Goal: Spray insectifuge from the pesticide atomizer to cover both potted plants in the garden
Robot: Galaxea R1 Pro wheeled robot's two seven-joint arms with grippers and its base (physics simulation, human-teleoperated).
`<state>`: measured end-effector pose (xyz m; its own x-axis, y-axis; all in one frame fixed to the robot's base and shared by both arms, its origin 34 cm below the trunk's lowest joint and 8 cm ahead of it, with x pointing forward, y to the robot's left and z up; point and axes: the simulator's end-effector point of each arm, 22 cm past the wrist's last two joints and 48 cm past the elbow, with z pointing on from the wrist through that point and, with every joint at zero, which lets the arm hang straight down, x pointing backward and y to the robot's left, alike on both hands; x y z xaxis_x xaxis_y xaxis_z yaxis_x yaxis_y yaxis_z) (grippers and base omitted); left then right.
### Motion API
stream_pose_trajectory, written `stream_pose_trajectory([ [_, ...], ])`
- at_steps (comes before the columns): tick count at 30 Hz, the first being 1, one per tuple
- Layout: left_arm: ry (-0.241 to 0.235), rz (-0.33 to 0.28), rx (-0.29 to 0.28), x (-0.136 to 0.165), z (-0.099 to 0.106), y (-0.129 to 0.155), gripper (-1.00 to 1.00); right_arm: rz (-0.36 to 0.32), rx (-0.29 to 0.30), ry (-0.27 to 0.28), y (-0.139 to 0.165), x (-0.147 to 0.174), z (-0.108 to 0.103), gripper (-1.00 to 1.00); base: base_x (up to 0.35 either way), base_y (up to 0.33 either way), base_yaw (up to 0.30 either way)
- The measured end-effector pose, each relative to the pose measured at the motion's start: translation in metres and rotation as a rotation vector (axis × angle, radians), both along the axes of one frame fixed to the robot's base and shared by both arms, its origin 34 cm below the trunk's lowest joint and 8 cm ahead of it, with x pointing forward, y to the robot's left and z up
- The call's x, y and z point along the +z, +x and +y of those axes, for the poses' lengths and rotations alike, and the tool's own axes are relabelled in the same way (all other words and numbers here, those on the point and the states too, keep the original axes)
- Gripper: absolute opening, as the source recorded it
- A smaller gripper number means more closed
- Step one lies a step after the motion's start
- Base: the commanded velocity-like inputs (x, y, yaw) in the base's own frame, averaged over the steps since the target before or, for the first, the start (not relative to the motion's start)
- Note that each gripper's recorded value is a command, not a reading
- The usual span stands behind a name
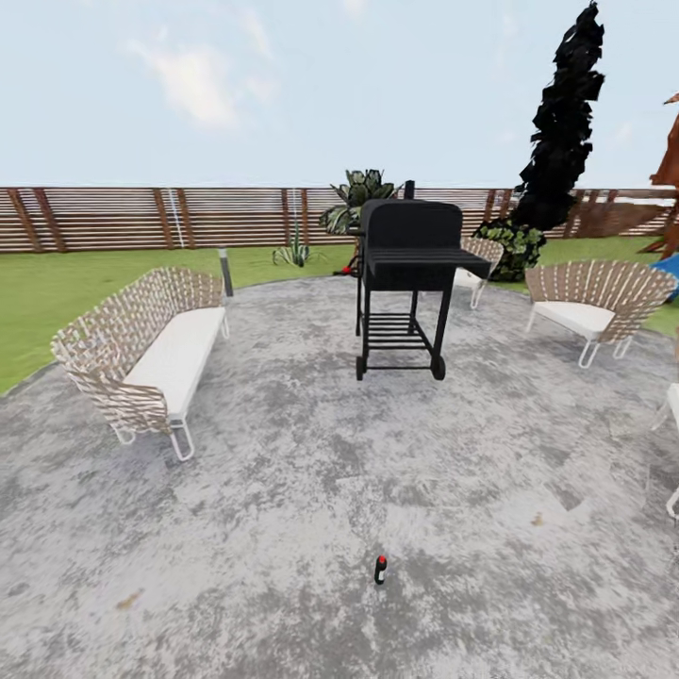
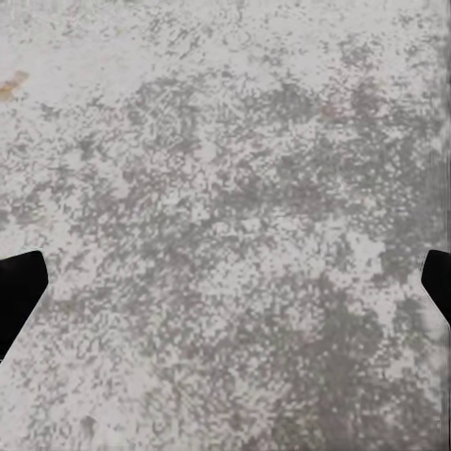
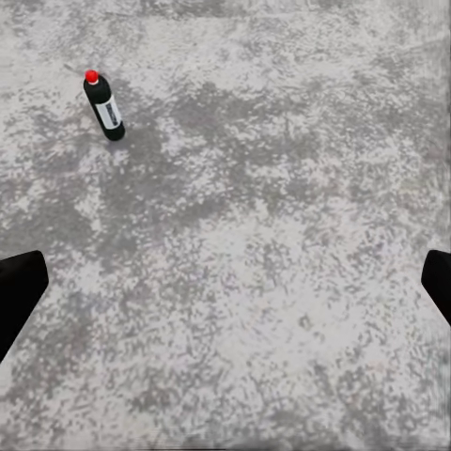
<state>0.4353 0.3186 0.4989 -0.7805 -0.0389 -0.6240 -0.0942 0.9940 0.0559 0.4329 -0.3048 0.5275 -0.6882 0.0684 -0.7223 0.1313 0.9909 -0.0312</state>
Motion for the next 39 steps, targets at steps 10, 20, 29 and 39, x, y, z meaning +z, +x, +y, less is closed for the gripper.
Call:
stream_pose_trajectory([
  [10, 0.001, 0.0, 0.001, 0.0, 0.0007, -0.0003, 1.0, 0.005, 0.0, 0.0, -0.0017, -0.0012, 0.0002, 1.0, 0.133, 0.223, -0.289],
  [20, 0.0, 0.0, 0.006, -0.0002, 0.0017, -0.0004, 1.0, 0.005, 0.0, 0.0, -0.0018, -0.0014, 0.0002, 1.0, 0.02, 0.304, -0.298],
  [29, -0.001, 0.001, 0.003, -0.0003, 0.0004, -0.0004, 1.0, 0.005, -0.001, 0.0, -0.0018, -0.0014, -0.0001, 1.0, 0.03, 0.307, -0.3],
  [39, -0.001, 0.001, 0.0, -0.0004, -0.0002, -0.0004, 1.0, 0.003, -0.001, 0.0, -0.0009, -0.0008, -0.0003, 1.0, 0.001, 0.231, -0.3],
])
